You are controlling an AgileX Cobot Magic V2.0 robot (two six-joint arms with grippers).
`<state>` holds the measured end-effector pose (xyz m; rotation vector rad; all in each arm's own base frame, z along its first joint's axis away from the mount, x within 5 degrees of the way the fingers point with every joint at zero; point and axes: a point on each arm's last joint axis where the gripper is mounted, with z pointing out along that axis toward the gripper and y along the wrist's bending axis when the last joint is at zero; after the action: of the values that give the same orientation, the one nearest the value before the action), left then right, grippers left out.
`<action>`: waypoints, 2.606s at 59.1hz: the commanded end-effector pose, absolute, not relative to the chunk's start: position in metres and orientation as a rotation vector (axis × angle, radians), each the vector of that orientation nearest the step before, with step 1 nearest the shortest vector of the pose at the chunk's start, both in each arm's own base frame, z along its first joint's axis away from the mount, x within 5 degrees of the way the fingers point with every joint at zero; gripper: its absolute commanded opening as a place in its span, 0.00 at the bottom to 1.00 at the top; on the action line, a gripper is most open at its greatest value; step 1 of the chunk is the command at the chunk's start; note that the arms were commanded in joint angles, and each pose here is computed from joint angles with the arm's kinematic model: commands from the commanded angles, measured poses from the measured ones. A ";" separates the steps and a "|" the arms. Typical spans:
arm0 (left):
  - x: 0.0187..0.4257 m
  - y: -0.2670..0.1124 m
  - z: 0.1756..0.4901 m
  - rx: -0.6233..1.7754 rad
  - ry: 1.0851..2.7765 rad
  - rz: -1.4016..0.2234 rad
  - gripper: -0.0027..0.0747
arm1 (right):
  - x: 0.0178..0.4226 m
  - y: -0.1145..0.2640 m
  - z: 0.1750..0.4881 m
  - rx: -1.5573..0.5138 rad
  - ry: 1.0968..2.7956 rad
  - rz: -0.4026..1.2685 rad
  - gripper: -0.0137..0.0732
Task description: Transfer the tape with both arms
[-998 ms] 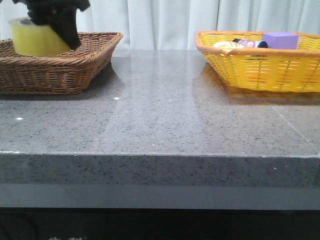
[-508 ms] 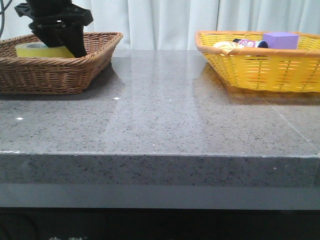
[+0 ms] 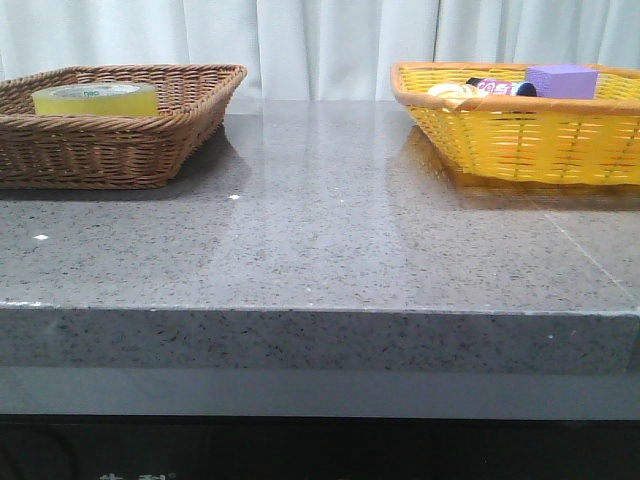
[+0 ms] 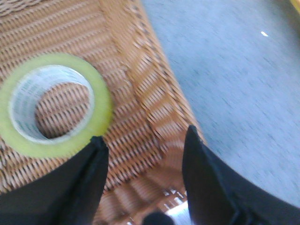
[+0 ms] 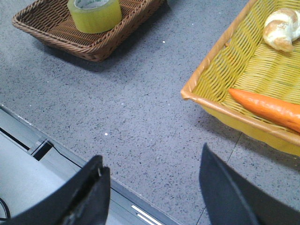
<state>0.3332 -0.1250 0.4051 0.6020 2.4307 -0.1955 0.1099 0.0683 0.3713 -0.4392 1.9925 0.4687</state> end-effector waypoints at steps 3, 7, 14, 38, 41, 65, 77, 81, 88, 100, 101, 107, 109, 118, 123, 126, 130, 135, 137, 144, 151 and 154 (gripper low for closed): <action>0.281 -0.131 0.430 0.654 2.261 -0.201 0.51 | 0.111 0.068 0.386 -0.409 1.897 0.484 0.67; 0.259 -0.134 0.423 0.701 2.244 -0.203 0.51 | 0.111 0.068 0.386 -0.409 1.897 0.484 0.67; 0.221 -0.133 0.415 0.759 2.201 -0.237 0.51 | 0.111 0.068 0.386 -0.409 1.897 0.484 0.67; 0.138 -0.081 0.385 0.605 2.097 -0.244 0.51 | 0.111 0.068 0.386 -0.408 1.894 0.485 0.67; 0.130 -0.076 0.385 0.577 2.058 -0.266 0.51 | 0.111 0.068 0.386 -0.409 1.893 0.481 0.67; 0.105 -0.061 0.374 0.520 1.933 -0.321 0.51 | 0.115 0.061 0.385 -0.406 1.897 0.363 0.65; 0.105 -0.061 0.374 0.520 1.933 -0.321 0.51 | 0.115 0.060 0.384 -0.409 1.898 0.353 0.53; 0.105 -0.061 0.374 0.520 1.931 -0.322 0.46 | 0.115 0.060 0.384 -0.410 1.907 0.351 0.47; 0.105 -0.061 0.374 0.520 1.931 -0.322 0.28 | 0.115 0.060 0.383 -0.412 1.913 0.349 0.31; 0.105 -0.061 0.374 0.520 1.931 -0.322 0.01 | 0.114 0.060 0.383 -0.413 1.918 0.348 0.10; 0.105 -0.061 0.374 0.520 1.931 -0.322 0.01 | 0.114 0.060 0.383 -0.413 1.919 0.348 0.09; 0.105 -0.061 0.372 0.524 1.949 -0.317 0.01 | 0.114 0.060 0.382 -0.415 1.930 0.344 0.08; 0.105 -0.061 0.372 0.524 1.949 -0.317 0.01 | 0.114 0.060 0.381 -0.416 1.932 0.343 0.08; 0.105 -0.061 0.372 0.524 1.949 -0.317 0.01 | 0.114 0.060 0.381 -0.415 1.931 0.344 0.08; 0.105 -0.061 0.372 0.524 1.949 -0.317 0.01 | 0.114 0.060 0.381 -0.415 1.931 0.344 0.08; 0.105 -0.061 0.372 0.524 1.949 -0.317 0.01 | 0.114 0.060 0.381 -0.415 1.931 0.344 0.08; 0.105 -0.061 0.372 0.524 1.949 -0.317 0.01 | 0.114 0.060 0.381 -0.415 1.931 0.344 0.08; 0.104 -0.061 0.372 0.524 1.941 -0.320 0.01 | 0.114 0.060 0.381 -0.415 1.931 0.344 0.08; 0.103 -0.060 0.371 0.521 1.938 -0.320 0.01 | 0.114 0.060 0.381 -0.415 1.931 0.344 0.08; 0.096 -0.050 0.360 0.464 1.912 -0.307 0.01 | 0.114 0.060 0.382 -0.415 1.930 0.344 0.08; 0.087 -0.039 0.337 0.353 1.864 -0.315 0.01 | 0.114 0.060 0.382 -0.415 1.930 0.344 0.08; 0.085 -0.034 0.327 0.305 1.833 -0.304 0.01 | 0.114 0.060 0.382 -0.415 1.930 0.344 0.08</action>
<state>0.0867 -0.0388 0.3269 0.4058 1.9654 -0.2742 0.1126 0.0603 0.3678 -0.4310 2.0237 0.3415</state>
